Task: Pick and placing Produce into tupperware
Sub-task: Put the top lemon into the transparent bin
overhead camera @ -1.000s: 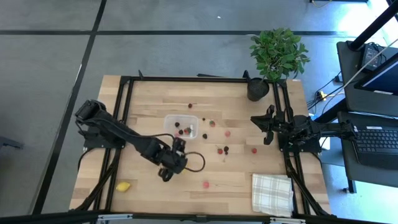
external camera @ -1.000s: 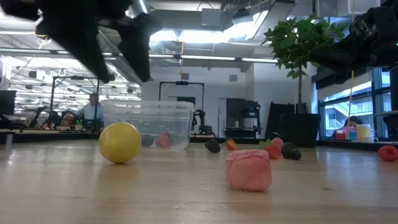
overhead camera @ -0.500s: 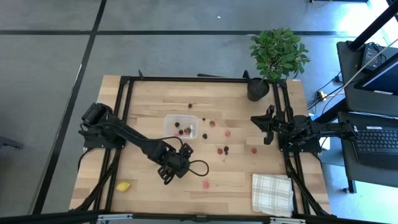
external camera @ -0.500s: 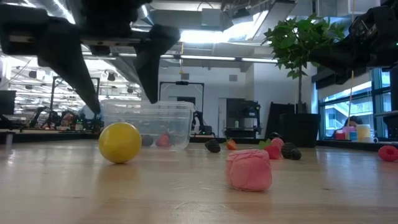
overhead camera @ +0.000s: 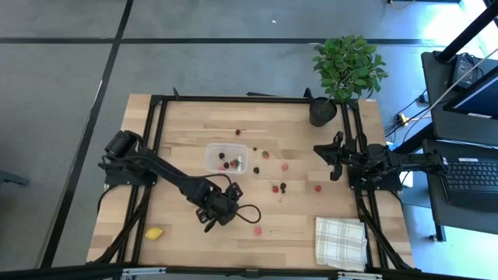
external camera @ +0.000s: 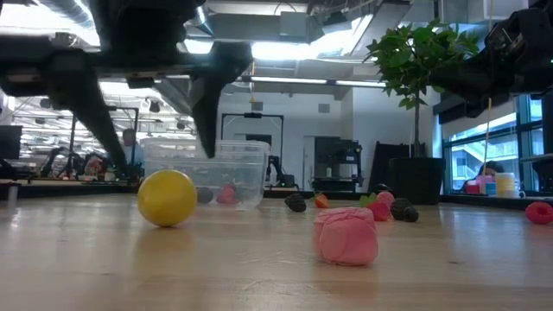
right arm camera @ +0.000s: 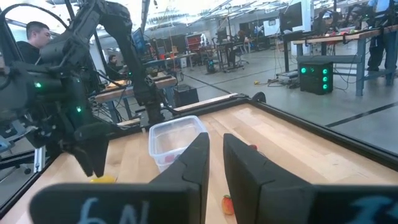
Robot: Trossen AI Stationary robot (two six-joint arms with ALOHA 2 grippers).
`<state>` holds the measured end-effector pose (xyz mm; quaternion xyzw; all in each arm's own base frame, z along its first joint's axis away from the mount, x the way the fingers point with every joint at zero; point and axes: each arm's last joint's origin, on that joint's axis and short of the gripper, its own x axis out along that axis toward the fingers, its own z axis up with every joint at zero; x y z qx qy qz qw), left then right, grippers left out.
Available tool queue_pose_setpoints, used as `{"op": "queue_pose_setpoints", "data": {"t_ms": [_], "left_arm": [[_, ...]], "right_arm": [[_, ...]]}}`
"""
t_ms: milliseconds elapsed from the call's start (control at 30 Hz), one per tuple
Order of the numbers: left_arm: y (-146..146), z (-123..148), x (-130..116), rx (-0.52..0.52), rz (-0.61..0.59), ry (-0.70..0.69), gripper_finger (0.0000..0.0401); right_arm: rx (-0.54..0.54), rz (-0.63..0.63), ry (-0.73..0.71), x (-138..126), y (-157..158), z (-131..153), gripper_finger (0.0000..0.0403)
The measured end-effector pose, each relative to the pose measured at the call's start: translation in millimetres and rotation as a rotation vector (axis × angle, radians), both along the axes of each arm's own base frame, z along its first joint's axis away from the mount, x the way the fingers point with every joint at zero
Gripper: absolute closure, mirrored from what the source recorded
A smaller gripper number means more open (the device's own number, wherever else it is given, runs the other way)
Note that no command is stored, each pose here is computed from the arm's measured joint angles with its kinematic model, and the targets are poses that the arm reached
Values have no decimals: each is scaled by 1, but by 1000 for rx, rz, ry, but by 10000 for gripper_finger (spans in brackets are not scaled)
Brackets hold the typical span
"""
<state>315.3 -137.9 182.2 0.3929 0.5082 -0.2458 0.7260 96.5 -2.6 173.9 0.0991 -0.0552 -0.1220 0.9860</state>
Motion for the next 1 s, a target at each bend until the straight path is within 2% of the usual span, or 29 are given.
{"op": "queue_pose_setpoints", "data": {"t_ms": [233,567,1000], "left_arm": [[-3,-8,2,31,-81,16,87],[-3,-22,6,54,-95,52,87],[-2,-26,8,52,-91,50,87]], "right_arm": [[21,2,4,0,0,-1,352],[20,2,3,0,0,-1,352],[18,1,4,0,0,-1,352]]}}
